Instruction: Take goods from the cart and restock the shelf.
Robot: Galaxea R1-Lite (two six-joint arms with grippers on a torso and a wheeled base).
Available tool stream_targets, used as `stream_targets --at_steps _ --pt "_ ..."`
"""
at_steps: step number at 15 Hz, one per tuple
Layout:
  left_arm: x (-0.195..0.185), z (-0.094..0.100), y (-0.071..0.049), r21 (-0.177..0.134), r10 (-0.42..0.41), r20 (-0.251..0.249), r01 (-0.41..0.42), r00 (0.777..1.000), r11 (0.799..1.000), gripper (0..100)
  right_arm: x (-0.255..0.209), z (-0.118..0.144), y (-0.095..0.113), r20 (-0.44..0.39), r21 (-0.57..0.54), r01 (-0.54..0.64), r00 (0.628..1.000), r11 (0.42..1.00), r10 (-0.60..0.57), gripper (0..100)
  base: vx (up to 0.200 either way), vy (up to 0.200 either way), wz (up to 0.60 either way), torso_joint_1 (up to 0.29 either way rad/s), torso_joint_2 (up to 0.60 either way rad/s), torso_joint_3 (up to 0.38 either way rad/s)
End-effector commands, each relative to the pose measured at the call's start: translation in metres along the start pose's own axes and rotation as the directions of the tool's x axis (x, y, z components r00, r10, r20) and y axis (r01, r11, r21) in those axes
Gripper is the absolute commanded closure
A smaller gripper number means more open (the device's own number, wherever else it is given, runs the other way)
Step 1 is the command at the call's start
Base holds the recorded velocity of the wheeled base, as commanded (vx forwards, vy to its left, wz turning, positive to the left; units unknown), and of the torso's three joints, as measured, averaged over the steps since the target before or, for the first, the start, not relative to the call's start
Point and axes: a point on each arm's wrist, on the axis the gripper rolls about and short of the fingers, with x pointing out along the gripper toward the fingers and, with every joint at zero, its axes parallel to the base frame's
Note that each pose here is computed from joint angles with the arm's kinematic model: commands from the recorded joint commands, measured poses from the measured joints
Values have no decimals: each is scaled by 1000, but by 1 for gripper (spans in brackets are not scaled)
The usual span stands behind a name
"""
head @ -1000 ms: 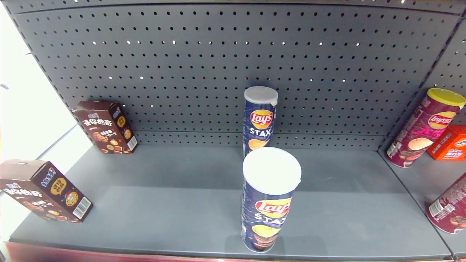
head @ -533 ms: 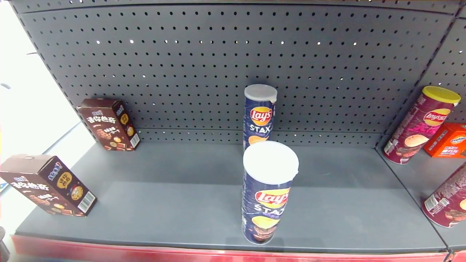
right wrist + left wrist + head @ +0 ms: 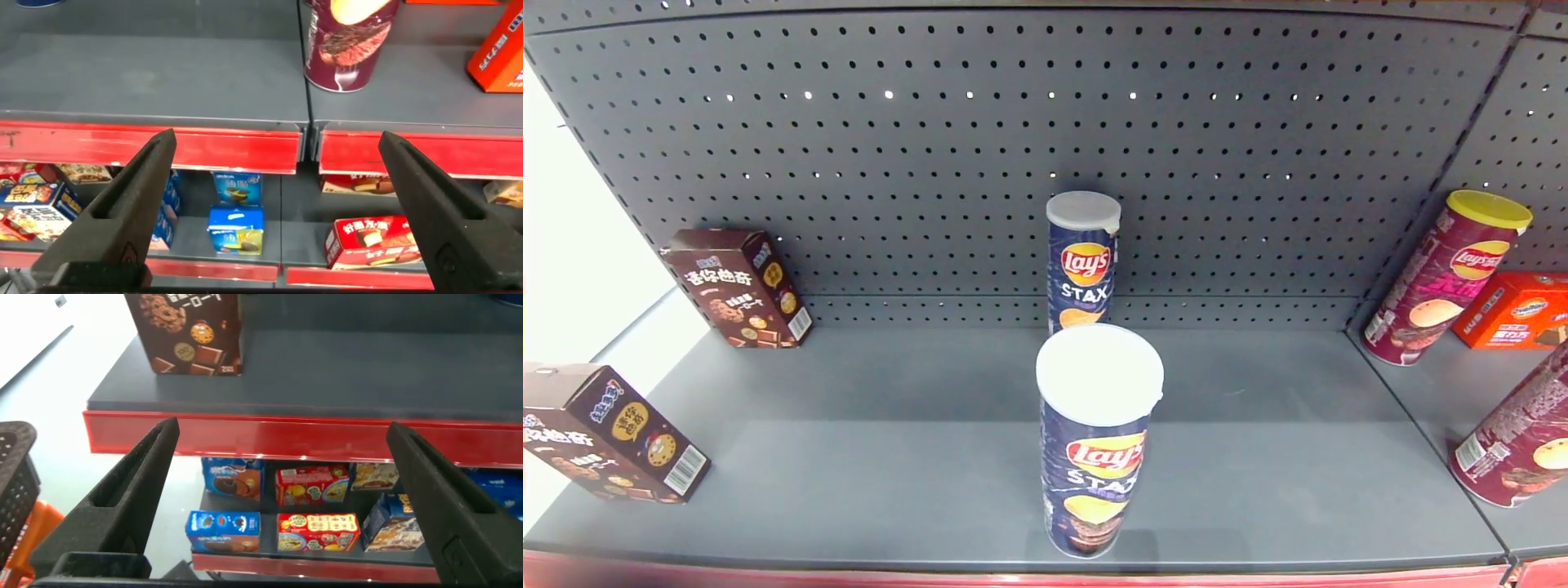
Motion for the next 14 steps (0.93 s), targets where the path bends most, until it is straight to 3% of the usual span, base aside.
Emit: stream_targets --at_steps 1,3,14 --pt "0 0 0 0 1 1 -1 1000 1000 0 0 0 0 -1 0 0 1000 1000 0 0 0 0 0 0 0 0" --pt "0 0 0 1 -1 1 1 1000 1000 0 0 0 0 1 0 0 1000 1000 0 0 0 0 300 1 -1 -1" --pt "0 0 0 0 -1 1 1 1000 1000 0 0 0 0 -1 0 0 1000 1000 0 0 0 0 0 0 0 0"
